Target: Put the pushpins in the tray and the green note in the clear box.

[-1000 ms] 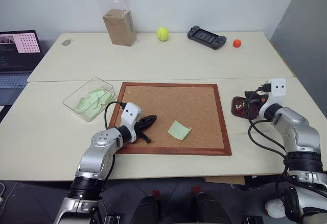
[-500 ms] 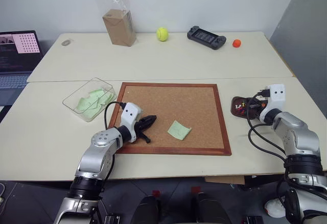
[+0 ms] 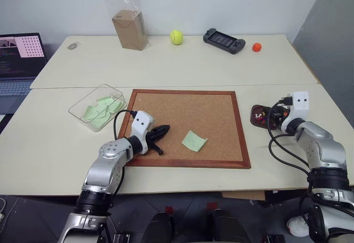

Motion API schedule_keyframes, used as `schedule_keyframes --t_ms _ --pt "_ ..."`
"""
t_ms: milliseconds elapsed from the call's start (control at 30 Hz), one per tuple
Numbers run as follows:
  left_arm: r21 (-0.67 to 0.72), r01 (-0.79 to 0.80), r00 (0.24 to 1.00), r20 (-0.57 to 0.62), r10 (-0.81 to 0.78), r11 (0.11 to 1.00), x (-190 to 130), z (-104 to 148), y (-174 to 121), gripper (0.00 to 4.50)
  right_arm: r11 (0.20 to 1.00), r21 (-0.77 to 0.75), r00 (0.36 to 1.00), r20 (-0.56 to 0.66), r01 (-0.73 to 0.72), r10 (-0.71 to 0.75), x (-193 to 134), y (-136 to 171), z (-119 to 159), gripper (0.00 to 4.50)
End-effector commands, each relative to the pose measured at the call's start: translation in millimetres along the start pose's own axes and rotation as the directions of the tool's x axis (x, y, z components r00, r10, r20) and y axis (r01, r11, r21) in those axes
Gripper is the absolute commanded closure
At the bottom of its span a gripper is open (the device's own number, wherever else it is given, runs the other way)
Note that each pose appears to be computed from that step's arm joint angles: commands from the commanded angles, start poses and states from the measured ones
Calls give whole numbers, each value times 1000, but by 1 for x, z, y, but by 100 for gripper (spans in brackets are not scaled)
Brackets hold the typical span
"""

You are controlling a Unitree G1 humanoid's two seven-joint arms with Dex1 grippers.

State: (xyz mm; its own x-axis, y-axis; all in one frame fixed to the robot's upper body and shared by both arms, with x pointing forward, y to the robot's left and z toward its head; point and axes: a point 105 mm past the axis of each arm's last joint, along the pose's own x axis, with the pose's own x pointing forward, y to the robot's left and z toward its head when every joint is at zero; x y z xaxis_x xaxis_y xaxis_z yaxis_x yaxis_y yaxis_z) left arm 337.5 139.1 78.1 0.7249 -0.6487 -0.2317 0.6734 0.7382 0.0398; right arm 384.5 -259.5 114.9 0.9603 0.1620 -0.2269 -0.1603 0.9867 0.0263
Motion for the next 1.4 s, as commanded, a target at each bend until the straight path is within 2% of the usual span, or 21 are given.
schedule_keyframes --t_ms 33,67,100,133,300,533,733,1067,1200,1333,1400 --pt "-27 7 998 -69 -9 1000 1 -19 -2 450 999 -26 998 52 25 -24 -5 -8 14 130" --pt "-27 7 998 -68 -9 1000 1 -19 -2 450 999 -26 998 52 25 -23 -5 -8 14 95" --pt "-27 7 998 -68 -9 1000 1 -19 -2 450 999 -28 998 54 24 -22 -5 -8 14 89" --pt "-27 7 998 -68 -9 1000 1 -19 -2 450 999 -29 998 56 23 -22 -5 -8 14 62" --pt "-28 10 998 -67 -12 1000 2 -19 -3 450 998 -57 997 66 33 -30 -8 -13 18 62" --pt "-29 14 998 -65 -16 999 4 -18 -4 450 974 -220 998 57 52 -40 -7 -14 15 62" --pt "-28 14 998 -65 -16 1000 2 -19 -4 450 964 -257 997 57 73 -60 -6 -17 13 62" --pt "-27 16 998 -64 -18 1000 2 -19 -5 450 964 -249 994 84 90 -71 -6 -20 20 62" --pt "-27 19 998 -64 -21 999 2 -19 -5 450 986 -154 991 129 63 -44 -9 -17 30 62" --pt "-27 22 998 -64 -23 999 2 -19 -6 450 996 -76 986 155 -47 58 -17 -7 39 62" --pt "-27 22 998 -60 -23 999 3 -18 -5 450 986 -44 971 172 -159 164 -25 7 46 62"
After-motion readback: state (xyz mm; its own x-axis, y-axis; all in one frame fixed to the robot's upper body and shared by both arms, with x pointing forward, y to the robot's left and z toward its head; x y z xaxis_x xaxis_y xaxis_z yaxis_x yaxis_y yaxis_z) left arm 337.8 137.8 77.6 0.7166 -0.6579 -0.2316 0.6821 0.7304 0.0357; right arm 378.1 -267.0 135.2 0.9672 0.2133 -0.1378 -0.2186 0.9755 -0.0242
